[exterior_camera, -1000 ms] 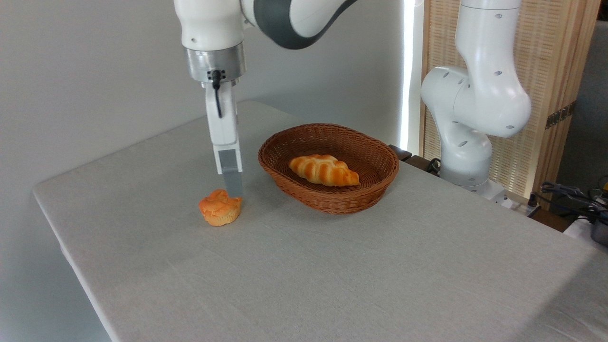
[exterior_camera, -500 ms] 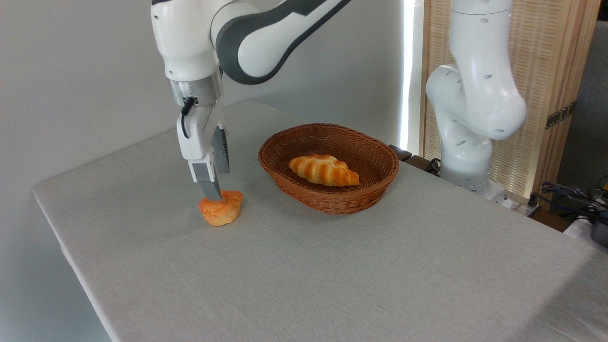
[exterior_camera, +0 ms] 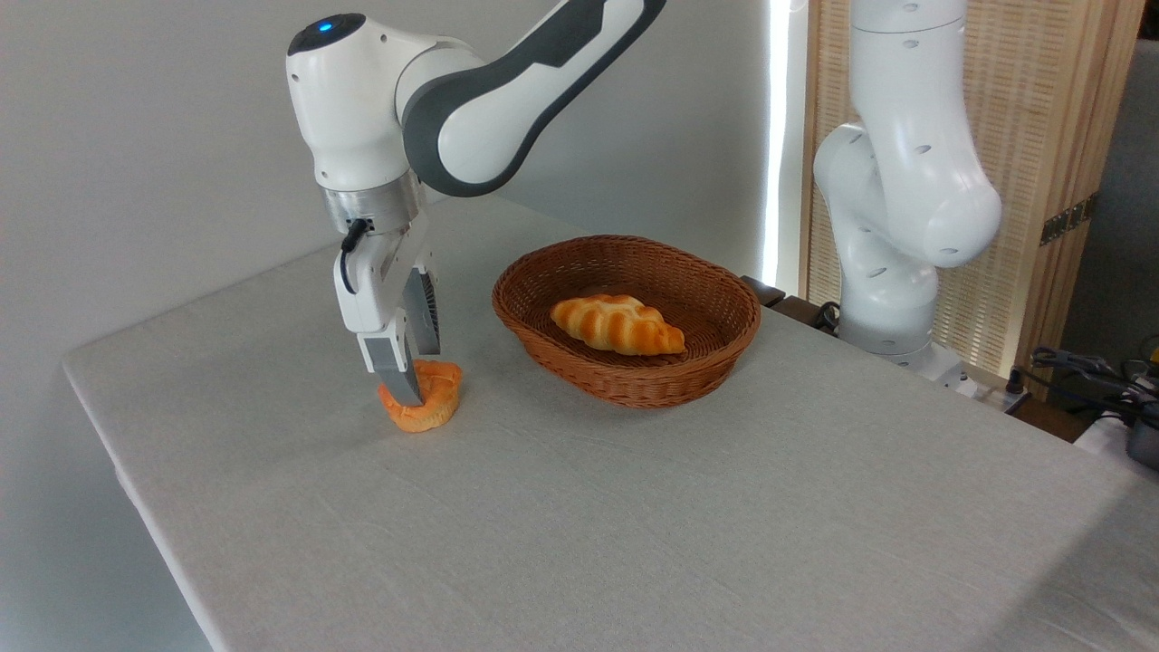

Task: Put bread into the basket
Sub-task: 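Close the gripper fingers around the orange bread roll, then lift the bread roll and carry it over the wicker basket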

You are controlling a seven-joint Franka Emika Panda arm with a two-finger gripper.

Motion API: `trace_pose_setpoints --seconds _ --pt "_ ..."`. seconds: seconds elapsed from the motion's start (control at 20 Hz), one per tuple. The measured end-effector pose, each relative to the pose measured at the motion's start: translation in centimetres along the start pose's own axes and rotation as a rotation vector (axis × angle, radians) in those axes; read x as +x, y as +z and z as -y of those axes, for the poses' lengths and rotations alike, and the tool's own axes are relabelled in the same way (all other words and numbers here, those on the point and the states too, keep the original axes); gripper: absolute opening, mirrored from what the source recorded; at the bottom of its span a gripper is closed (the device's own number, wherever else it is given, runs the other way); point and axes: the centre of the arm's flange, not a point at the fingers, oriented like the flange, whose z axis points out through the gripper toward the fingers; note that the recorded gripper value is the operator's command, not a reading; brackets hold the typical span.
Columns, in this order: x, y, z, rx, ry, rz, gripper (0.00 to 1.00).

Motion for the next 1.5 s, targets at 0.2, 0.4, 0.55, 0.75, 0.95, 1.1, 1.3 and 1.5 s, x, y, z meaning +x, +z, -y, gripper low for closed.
trace_pose_setpoints --seconds 0.2,0.4,0.55,0.75,0.95,1.1,1.3,1.5 --pt "-0.1 0.1 0.0 0.003 0.006 0.01 1.0" --pt "-0.1 0.5 0.4 0.025 0.02 0.029 1.0" --pt "-0.1 0.8 0.7 0.038 0.027 0.036 0.8" --pt "-0.2 0.9 0.8 0.041 0.03 0.042 0.41" --pt "-0.4 0.9 0.9 0.042 0.028 0.044 0.42" --pt "-0.5 0.9 0.9 0.042 0.027 0.044 0.42" --pt "-0.6 0.7 1.0 0.045 0.024 0.043 0.43" --pt "-0.9 -1.0 1.0 0.072 0.018 0.033 0.45"
